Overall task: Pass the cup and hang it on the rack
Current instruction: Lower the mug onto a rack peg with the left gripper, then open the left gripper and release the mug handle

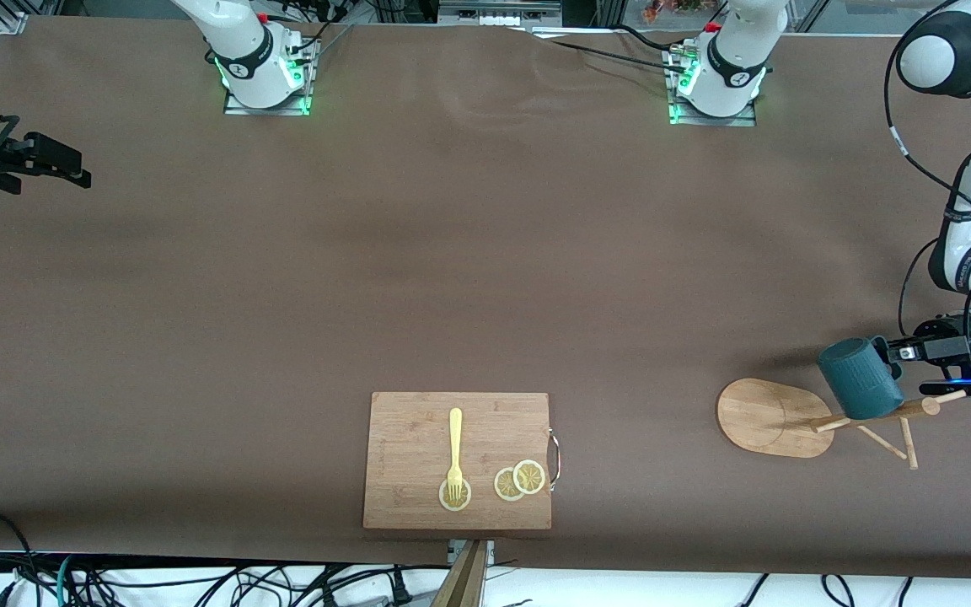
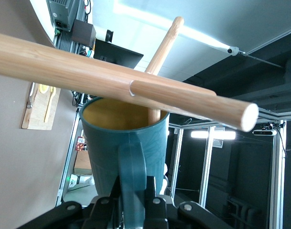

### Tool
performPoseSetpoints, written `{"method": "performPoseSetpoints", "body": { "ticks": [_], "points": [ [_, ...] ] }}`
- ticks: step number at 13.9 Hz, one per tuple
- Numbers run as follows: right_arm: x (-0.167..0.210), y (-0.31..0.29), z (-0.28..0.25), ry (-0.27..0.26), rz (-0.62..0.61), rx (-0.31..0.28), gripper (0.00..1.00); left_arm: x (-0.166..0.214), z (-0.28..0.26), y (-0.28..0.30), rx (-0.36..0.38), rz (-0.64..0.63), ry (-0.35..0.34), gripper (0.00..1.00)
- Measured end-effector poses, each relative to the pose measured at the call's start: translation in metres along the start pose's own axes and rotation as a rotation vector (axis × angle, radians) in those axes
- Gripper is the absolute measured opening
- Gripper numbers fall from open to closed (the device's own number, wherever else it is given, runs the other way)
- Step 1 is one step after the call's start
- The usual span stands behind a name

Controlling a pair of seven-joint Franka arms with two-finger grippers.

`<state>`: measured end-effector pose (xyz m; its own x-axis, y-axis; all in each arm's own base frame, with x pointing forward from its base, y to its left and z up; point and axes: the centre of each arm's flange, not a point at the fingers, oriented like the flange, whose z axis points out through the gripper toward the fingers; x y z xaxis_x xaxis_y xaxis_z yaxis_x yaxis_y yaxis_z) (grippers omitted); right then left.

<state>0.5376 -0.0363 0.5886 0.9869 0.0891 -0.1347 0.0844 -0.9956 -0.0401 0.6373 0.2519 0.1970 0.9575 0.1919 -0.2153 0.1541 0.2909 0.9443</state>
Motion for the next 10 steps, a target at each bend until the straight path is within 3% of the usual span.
{"method": "performPoseSetpoints", "body": {
  "ticks": [1, 3, 8, 10],
  "points": [
    [0.0, 0.0, 0.0, -0.001, 0.0, 0.0, 1.0, 0.0, -0.002, 0.0, 0.0, 0.0, 0.002, 0.21],
    [0.001, 0.0, 0.001, -0.002, 0.0, 0.0, 1.0, -0.001, -0.005, 0.001, -0.001, 0.002, 0.007, 0.33],
    [0.001, 0.0, 0.001, -0.003, 0.0, 0.001, 1.0, 0.001, -0.01, 0.011, 0.019, 0.019, 0.006, 0.85],
    [0.001, 0.0, 0.001, -0.003, 0.0, 0.001, 1.0, -0.002, -0.018, 0.029, 0.096, 0.054, -0.017, 1.0]
  ]
}}
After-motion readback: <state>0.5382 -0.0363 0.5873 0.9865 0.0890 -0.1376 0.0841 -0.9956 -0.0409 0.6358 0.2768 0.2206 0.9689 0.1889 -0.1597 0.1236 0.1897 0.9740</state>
